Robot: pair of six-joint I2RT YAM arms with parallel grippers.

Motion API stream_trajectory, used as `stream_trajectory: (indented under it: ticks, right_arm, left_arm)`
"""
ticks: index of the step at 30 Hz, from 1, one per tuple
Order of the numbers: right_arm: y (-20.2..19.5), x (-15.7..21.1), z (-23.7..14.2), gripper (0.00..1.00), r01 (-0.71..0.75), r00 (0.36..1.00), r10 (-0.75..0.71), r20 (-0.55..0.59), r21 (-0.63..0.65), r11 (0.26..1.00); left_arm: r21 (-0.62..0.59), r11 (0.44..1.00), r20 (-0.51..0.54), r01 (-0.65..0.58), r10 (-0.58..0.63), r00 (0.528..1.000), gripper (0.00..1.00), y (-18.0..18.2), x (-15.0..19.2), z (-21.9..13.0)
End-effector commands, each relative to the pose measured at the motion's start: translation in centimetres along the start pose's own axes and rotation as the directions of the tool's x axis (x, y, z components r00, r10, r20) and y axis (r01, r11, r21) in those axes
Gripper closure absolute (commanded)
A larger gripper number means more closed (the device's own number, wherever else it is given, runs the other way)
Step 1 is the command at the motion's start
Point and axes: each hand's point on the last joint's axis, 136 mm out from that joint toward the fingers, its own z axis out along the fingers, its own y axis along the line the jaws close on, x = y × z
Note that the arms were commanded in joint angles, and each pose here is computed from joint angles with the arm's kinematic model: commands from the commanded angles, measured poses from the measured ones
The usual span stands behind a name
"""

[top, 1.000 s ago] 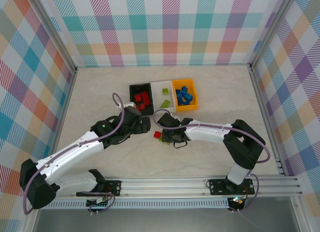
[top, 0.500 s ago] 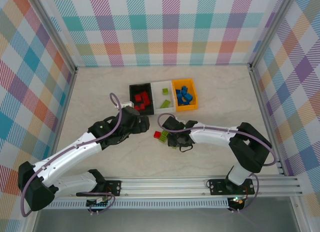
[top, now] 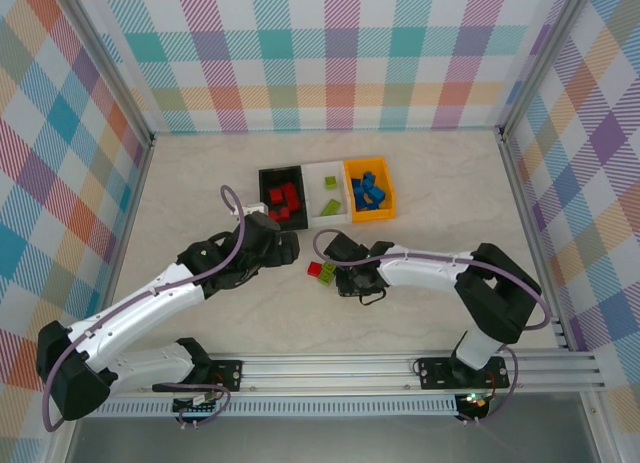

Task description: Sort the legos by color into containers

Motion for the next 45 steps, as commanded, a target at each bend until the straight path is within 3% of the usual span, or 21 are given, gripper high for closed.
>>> stream_trajectory:
  ticks: [1, 4, 9, 14, 20, 27, 30, 32, 38, 45]
  right_arm:
    - [1.3, -1.5, -2.1, 0.76, 0.018, 0.998, -0.015, 0.057, -0.063, 0.998]
    - [2.0, -4.7, -5.1, 0.77, 0.054, 0.988, -0.039, 0.148, -0.102, 0.993]
    - [2.1, -14.8, -9.1, 0.77, 0.060, 0.950, -0.013, 0.312, -0.143, 0.988]
    - [1.9, -23.6, -7.9, 0.76, 0.019, 0.935, 0.035, 0.353, -0.148, 0.989]
    - [2.6, -29.2, -3.9, 0.74, 0.019, 0.942, 0.024, 0.336, -0.124, 0.992]
    - [2.5, -30.9, -1.2, 0.66, -0.013, 0.953, 0.047, 0.300, -0.114, 0.993]
    - [2.8, -31.1, -1.7, 0.48, -0.013, 0.951, 0.053, 0.306, -0.132, 0.991]
    - [3.2, -31.4, -3.1, 0.42, -0.004, 0.943, 0.055, 0.329, -0.153, 0.988]
    - [3.5, -30.3, -8.6, 0.38, 0.038, 0.904, 0.066, 0.422, -0.232, 0.972]
    - [2.1, -27.0, -11.7, 0.38, 0.061, 0.883, 0.068, 0.464, -0.257, 0.964]
  left_arm:
    - [-0.052, 0.998, -0.019, -0.023, 0.022, 1.000, 0.00, 1.2, 0.9, 0.2]
    - [-0.059, 0.998, -0.028, -0.030, 0.028, 0.999, 0.00, 1.6, 1.3, 0.2]
    - [-0.052, 0.999, -0.062, -0.009, 0.005, 0.998, 0.00, 2.0, 2.8, 0.9]
    - [-0.017, 1.000, -0.116, 0.012, -0.014, 0.993, 0.00, 1.4, 4.5, 2.1]
    - [0.038, 0.999, -0.182, 0.006, 0.001, 0.983, 0.00, 0.0, 6.3, 3.6]
    - [0.060, 0.998, -0.278, -0.009, 0.025, 0.960, 0.05, -1.4, 8.7, 6.0]
    - [0.070, 0.997, -0.304, -0.006, 0.027, 0.952, 0.08, -2.2, 9.2, 7.0]
    - [0.081, 0.997, -0.316, -0.005, 0.031, 0.948, 0.12, -2.9, 9.4, 7.7]
    - [0.070, 0.997, -0.334, -0.030, 0.052, 0.941, 0.18, -4.1, 9.4, 9.6]
    - [-0.032, 0.997, -0.343, -0.066, 0.051, 0.938, 0.25, -3.2, 9.5, 12.1]
